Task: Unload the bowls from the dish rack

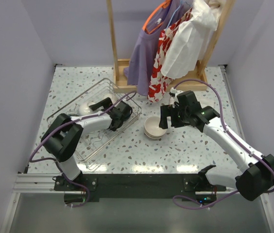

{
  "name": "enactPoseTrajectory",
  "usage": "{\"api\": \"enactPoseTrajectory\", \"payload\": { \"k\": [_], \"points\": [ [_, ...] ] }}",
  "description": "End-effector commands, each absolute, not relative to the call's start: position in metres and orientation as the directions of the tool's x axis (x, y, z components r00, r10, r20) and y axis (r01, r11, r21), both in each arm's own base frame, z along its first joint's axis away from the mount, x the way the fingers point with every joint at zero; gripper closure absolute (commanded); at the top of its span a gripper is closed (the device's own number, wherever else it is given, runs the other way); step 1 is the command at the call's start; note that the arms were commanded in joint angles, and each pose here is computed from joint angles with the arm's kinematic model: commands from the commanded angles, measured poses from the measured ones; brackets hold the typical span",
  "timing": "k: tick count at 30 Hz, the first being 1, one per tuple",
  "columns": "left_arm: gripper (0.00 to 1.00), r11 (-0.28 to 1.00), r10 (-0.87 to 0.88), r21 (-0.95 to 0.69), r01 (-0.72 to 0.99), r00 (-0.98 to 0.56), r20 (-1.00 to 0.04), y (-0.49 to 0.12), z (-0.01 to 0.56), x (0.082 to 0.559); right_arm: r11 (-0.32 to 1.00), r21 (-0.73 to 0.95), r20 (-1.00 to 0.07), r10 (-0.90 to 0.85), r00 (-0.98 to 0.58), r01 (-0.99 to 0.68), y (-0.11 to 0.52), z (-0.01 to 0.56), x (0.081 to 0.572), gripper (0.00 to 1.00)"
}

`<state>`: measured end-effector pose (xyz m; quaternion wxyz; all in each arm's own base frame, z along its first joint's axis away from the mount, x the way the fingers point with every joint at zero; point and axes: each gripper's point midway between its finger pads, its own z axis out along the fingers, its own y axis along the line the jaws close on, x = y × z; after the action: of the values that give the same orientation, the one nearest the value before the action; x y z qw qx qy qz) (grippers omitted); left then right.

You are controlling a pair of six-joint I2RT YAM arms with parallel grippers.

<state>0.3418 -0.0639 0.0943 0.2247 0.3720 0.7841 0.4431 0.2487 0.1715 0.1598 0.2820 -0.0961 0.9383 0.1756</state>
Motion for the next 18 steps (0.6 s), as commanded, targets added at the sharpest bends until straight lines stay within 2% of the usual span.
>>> {"api": "enactPoseTrajectory", "payload": {
  "k": [1,7,11,18],
  "points": [
    [0.0,0.331,0.744,0.872,0.362,-0.669,-0.005,-0.056,0.079,0.341,0.908,0.297,-0.593,-0.068,-0.802,-0.297,0.177,0.172,0.254,0.07],
    [0.0,0.359,0.728,0.893,0.271,-0.68,-0.086,-0.057,0.102,0.347,0.908,0.297,-0.596,-0.067,-0.8,-0.297,0.177,0.172,0.254,0.07],
    [0.04,0.38,0.705,0.906,0.184,-0.692,-0.155,-0.055,0.123,0.349,0.908,0.299,-0.596,-0.063,-0.801,-0.294,0.177,0.173,0.255,0.07],
    [0.11,0.492,0.659,0.87,0.022,-0.663,-0.356,-0.06,0.168,0.357,0.906,0.305,-0.597,-0.059,-0.8,-0.295,0.179,0.174,0.255,0.07]
  ]
}}
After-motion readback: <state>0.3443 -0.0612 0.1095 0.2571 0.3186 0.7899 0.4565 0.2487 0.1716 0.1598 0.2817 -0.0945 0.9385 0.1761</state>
